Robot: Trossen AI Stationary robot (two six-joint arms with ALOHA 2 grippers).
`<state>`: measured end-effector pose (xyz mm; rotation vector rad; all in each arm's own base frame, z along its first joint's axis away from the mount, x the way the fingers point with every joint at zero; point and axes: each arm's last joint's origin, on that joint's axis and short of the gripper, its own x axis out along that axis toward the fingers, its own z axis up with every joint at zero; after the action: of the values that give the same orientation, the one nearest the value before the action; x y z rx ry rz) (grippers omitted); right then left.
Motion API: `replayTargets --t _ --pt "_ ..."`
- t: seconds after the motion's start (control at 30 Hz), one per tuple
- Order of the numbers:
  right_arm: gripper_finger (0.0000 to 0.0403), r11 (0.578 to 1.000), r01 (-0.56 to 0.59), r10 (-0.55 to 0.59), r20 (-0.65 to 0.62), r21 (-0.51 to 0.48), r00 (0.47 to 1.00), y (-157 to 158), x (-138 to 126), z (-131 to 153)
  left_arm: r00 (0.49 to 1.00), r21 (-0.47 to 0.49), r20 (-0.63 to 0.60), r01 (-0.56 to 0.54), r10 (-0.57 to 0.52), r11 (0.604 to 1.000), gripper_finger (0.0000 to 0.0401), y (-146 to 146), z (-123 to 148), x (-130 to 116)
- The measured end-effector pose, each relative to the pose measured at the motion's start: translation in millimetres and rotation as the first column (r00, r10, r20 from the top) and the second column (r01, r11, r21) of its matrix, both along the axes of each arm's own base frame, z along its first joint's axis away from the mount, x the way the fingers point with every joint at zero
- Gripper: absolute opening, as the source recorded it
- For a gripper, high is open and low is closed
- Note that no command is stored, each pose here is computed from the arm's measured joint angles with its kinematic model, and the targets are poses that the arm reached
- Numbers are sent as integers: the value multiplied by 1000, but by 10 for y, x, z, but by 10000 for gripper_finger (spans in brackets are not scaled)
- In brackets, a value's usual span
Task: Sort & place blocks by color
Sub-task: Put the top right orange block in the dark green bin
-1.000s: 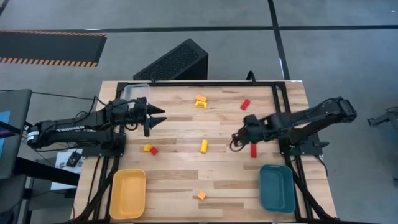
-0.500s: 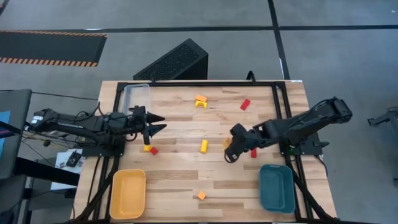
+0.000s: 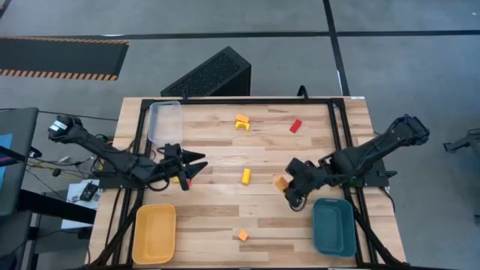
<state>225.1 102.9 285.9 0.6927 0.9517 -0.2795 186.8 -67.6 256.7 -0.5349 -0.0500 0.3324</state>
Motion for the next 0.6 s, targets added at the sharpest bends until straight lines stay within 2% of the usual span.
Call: replayTargets --t 0.3,0.47,0.6 --pt "136 995 -76 79 -44 61 996 394 -260 -18 999 -33 43 -16 18 999 183 -102 -75 141" --pt "137 992 -65 86 -198 110 977 544 -508 -71 999 9 29 -33 32 999 183 -69 -76 155" --pt "137 993 -39 73 -317 110 946 615 -700 -1 999 41 19 -48 48 998 183 -33 -73 167"
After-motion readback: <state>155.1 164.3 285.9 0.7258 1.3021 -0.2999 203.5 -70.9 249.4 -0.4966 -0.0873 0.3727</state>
